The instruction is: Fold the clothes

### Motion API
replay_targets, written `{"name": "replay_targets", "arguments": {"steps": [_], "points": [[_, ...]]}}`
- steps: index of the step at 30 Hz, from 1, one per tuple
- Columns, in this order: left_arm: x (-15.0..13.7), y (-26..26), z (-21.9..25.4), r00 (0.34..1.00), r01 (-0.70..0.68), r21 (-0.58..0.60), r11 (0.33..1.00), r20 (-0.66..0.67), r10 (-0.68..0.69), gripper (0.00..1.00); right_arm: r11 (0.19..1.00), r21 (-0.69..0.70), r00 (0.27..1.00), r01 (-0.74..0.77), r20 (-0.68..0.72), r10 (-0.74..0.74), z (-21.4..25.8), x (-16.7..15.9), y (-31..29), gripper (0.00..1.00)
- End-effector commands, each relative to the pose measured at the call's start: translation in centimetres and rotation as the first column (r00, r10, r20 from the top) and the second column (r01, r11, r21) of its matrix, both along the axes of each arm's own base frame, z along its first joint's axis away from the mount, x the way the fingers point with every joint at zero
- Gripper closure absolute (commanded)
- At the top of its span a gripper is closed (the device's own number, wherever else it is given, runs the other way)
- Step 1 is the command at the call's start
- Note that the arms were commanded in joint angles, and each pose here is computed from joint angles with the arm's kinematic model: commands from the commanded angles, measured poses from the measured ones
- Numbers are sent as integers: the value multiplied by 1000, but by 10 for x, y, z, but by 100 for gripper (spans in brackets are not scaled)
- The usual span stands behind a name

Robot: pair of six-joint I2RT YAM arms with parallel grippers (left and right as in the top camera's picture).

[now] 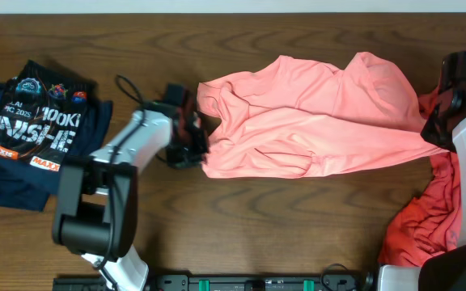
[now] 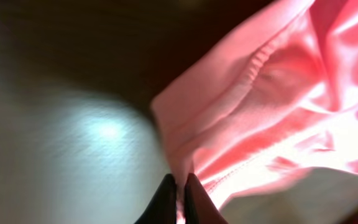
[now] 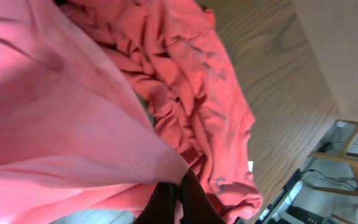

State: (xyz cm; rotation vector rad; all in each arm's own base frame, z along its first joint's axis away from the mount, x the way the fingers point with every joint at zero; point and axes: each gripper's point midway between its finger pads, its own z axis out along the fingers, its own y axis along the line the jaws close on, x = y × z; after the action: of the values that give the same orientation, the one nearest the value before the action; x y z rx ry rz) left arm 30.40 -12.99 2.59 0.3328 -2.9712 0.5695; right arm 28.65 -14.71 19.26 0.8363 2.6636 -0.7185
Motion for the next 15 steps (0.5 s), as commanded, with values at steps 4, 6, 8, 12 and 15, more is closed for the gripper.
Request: {"name": "replay_targets", "arguments": {"steps": [4, 6, 8, 12, 15], "points": [[48, 43, 141, 951, -43, -35, 998, 304, 52, 94, 990, 134, 998, -53, 47, 47, -3, 6, 19, 99], [49, 53, 183, 918, -67, -44, 997, 389, 79, 94, 976, 194, 993, -95, 91, 78, 2, 11, 31, 99], [46, 58, 216, 884, -76, -51, 996, 458, 91, 94, 964, 231, 985, -132, 141, 101, 12, 15, 40, 99], [31, 65, 277, 797, -87, -66, 994, 594, 110, 94, 958, 220, 957, -185, 262, 125, 55, 13, 48, 99], [17, 76, 321, 713, -114, -77, 990, 688, 136, 94, 964, 161, 920, -209, 366, 138, 100, 4, 47, 99]]}}
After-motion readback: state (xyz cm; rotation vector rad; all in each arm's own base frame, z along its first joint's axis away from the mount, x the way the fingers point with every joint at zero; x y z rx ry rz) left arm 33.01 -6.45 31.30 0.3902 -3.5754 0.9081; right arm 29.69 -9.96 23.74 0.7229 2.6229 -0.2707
